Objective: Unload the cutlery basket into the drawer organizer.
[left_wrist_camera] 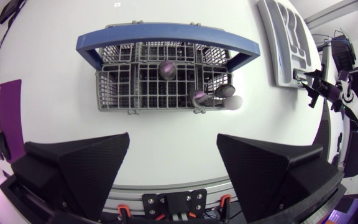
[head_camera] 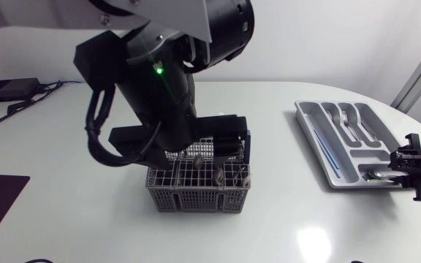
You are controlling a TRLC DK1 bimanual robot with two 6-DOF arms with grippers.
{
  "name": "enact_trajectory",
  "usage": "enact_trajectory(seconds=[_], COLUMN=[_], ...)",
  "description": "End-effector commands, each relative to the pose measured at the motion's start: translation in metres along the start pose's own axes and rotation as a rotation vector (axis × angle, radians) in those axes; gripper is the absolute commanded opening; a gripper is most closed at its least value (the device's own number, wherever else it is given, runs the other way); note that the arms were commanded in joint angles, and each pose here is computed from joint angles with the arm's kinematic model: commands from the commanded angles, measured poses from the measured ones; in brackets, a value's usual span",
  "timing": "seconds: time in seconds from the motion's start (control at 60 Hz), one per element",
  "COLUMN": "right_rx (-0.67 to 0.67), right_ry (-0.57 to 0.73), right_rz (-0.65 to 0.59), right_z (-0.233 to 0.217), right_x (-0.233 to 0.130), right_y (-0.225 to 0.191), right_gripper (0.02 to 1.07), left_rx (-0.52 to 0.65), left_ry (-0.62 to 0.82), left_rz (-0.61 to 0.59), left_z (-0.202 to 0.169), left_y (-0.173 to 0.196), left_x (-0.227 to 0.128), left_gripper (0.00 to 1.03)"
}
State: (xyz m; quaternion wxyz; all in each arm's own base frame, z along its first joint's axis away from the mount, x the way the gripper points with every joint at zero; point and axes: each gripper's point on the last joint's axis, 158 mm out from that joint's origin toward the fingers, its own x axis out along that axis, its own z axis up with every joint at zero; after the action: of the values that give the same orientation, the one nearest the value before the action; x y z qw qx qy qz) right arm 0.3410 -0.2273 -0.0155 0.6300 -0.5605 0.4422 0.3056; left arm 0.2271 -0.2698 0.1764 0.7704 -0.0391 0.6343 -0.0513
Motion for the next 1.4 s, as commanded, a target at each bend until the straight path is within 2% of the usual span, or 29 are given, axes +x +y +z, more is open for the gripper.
enact_trajectory(seconds=[0.0,0.017,0.033,0.25,0.567,0.883,1.383], right_rx=[-0.014,-0.015,-0.013,0.036,0.093,0.103,0.09], right_ry=[0.002,0.002,-0.003,-0.056,-0.16,-0.21,-0.274], right_rz=[-0.012,-0.015,-0.022,-0.07,-0.054,-0.045,-0.037], right_z=[0.0,0.0,0.001,0.014,0.054,0.097,0.157], right_x=[-0.009,-0.009,-0.012,-0.041,-0.074,-0.089,-0.109], right_y=[0.003,0.003,0.001,-0.006,0.009,0.031,0.066], right_gripper=[0.88,0.94,1.04,1.03,1.03,1.03,1.03], left_rx=[-0.023,-0.023,-0.023,-0.021,-0.006,0.007,-0.013], left_ry=[0.011,0.011,0.011,0.015,-0.008,-0.032,-0.019], left_rz=[0.027,0.027,0.027,0.029,0.062,0.148,0.176], left_z=[-0.001,-0.001,-0.001,-0.002,0.003,0.016,0.022], left_y=[0.001,0.001,0.001,-0.003,-0.014,-0.029,-0.041], left_x=[0.004,0.004,0.004,0.007,0.012,0.025,0.045], left_gripper=[0.99,0.99,0.99,0.99,0.99,0.99,0.99])
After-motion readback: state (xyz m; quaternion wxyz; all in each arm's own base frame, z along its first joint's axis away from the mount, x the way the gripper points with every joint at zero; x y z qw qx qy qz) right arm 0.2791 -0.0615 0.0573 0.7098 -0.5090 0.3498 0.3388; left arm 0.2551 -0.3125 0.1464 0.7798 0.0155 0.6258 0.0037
